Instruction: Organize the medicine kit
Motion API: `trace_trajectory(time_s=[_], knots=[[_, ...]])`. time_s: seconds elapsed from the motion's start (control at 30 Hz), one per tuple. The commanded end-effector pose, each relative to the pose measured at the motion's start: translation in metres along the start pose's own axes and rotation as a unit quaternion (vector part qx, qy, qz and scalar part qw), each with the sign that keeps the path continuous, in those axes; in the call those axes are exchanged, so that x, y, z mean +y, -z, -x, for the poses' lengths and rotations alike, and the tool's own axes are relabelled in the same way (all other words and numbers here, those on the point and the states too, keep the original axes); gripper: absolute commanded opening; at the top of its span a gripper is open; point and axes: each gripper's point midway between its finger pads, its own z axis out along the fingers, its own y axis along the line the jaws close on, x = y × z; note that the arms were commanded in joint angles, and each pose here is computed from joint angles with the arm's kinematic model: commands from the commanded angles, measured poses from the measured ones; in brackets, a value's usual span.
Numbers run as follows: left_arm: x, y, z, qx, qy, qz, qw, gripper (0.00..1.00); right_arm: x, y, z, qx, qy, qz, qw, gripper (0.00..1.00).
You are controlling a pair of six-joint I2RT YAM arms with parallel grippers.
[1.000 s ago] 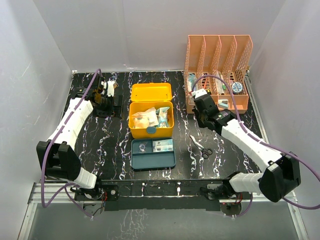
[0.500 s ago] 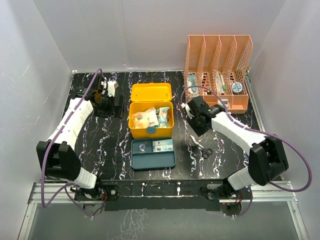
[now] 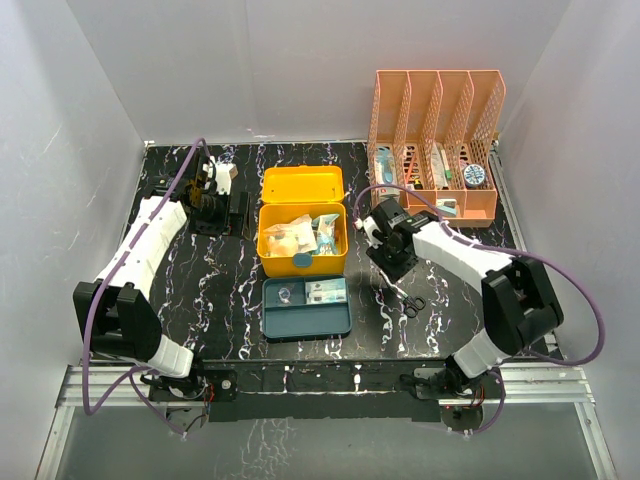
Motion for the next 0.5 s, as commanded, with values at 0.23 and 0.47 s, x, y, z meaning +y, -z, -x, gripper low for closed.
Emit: trace_trajectory(time_s=[0.23, 0.47], knots=[[0.000, 0.008, -0.002, -0.010, -0.005, -0.008, 1.000, 0.99, 0.002, -0.031, 0.013, 0.002, 0.006, 0.013, 1.000, 0.32], [0.001, 0.007, -0.002, -0.006, -0.008, -0.007, 1.000, 0.99, 0.006, -0.055, 0.001, 0.021, 0.008, 0.020, 1.000, 0.30]])
